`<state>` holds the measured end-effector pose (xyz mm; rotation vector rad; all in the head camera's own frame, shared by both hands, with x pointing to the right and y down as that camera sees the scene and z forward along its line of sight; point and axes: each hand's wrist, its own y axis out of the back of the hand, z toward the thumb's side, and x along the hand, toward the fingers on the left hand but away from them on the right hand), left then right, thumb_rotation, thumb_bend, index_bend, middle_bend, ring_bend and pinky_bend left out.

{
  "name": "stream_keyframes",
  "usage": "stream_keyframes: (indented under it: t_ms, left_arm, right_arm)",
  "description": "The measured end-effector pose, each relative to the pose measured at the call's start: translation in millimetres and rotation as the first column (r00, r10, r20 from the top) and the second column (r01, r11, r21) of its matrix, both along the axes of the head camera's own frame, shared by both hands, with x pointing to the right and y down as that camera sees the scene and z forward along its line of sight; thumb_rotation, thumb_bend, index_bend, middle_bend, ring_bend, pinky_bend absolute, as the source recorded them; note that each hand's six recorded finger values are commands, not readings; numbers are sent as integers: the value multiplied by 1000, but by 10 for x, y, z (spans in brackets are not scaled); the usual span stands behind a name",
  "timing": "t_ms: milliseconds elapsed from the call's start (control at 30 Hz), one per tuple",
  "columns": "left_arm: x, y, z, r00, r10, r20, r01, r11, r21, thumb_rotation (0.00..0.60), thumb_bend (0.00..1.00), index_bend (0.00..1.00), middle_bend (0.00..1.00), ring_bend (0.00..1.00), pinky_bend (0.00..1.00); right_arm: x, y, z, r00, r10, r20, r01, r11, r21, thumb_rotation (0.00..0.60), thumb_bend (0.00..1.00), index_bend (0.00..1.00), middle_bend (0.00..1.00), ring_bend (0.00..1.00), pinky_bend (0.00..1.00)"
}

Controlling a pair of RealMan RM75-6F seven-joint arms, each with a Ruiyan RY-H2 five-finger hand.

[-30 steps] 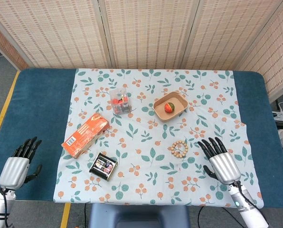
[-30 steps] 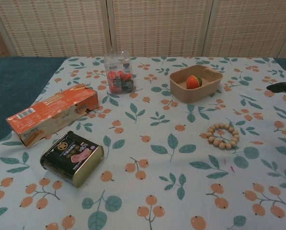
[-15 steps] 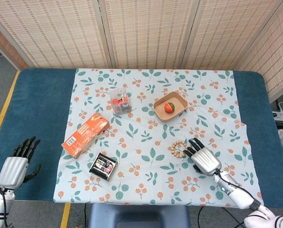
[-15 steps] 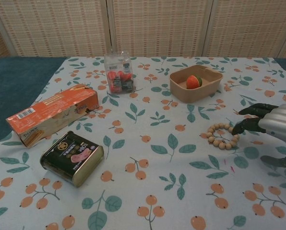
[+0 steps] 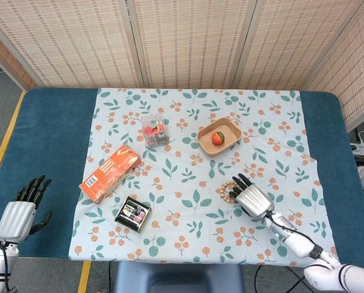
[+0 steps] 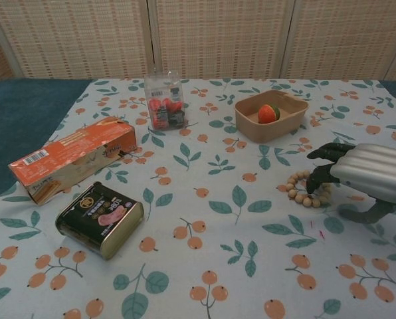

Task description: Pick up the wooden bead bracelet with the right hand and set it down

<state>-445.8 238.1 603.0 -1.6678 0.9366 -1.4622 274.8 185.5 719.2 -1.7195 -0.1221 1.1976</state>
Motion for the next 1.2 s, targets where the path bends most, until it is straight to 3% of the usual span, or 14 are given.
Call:
stream_keyframes:
  t_ms: [467, 733, 933, 1200]
  left_arm:
    - [-3, 2, 0, 1000, -1, 1, 1, 1000, -4, 600, 433, 0, 0, 0, 181]
    - [-1, 2, -1, 1000, -1, 0, 1, 1000, -8, 600, 433, 0, 0, 0, 183]
    - [-10, -1, -14, 1000, -4, 0, 4, 1000, -4, 600, 431, 0, 0, 0, 183]
    - [2, 5, -14, 1000, 0, 0, 0, 1000, -2, 600, 433, 0, 0, 0, 183]
  right_arm:
    - [-93, 37, 97, 995, -88, -49, 90, 996, 21, 600, 311, 534, 424, 0, 0]
    - [-91, 86, 181, 988, -120, -92, 122, 992, 16, 600, 311, 548, 448, 5, 0]
    - [-130, 20, 119, 996, -77, -54, 80, 995, 54, 600, 340, 765, 598, 151, 0]
    - [-143, -180, -97, 995, 51, 88, -57, 996, 64, 600, 440, 812, 638, 196, 0]
